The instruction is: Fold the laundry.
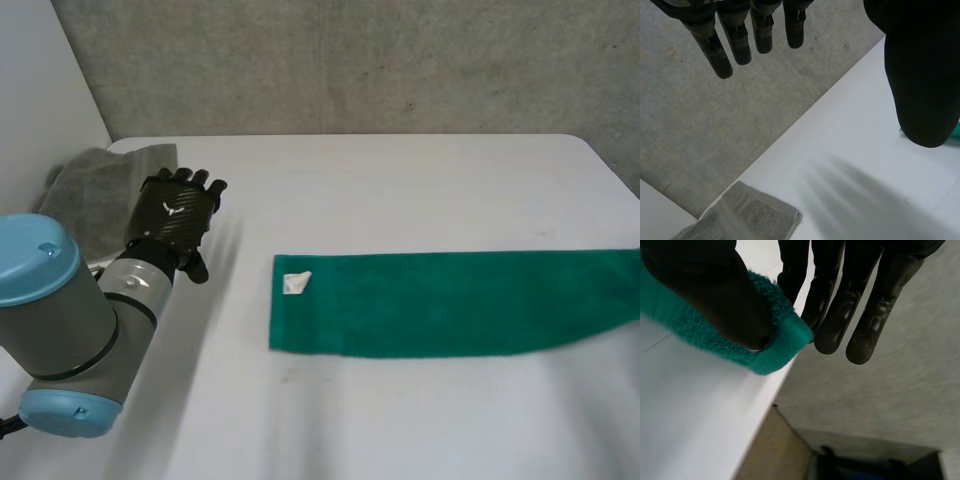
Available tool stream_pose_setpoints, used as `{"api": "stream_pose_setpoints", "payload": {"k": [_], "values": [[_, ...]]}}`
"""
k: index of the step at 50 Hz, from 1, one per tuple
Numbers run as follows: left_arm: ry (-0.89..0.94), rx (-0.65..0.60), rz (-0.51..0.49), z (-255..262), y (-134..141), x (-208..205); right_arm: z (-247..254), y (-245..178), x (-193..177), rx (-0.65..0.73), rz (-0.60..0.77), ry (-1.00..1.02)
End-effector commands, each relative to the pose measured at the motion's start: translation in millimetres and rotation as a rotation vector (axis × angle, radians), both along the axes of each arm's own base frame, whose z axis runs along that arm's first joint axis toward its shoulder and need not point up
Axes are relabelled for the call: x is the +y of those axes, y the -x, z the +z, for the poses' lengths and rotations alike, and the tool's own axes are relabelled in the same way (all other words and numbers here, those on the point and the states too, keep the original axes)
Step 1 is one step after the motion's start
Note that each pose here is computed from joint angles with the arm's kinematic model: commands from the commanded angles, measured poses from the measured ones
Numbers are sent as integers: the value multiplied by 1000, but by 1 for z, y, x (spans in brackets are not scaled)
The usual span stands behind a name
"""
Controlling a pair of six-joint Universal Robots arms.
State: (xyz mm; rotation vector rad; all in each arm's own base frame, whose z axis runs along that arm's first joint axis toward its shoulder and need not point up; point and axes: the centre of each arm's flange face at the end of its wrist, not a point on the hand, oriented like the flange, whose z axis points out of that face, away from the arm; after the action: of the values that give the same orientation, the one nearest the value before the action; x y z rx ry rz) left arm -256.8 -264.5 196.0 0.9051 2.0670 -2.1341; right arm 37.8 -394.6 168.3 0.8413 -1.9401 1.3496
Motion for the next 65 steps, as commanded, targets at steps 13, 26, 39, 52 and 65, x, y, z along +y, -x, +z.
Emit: {"api": "stream_pose_setpoints", "payload": {"k": [13,26,39,52,65], "values": [[27,16,11,12,-3,1,41,-314,179,-319,1075,72],[31,14,-49,10,15,7,13,-313,181,-439,972,-110],[12,1,-225,-7,79,29,-18,-194,141,-530,443,-330],[-41,-27,-225,-14,75,40,-24,-156,102,-388,335,-194],[35,24,-70,31,38,29,18,-302,203,-359,882,-77]]}}
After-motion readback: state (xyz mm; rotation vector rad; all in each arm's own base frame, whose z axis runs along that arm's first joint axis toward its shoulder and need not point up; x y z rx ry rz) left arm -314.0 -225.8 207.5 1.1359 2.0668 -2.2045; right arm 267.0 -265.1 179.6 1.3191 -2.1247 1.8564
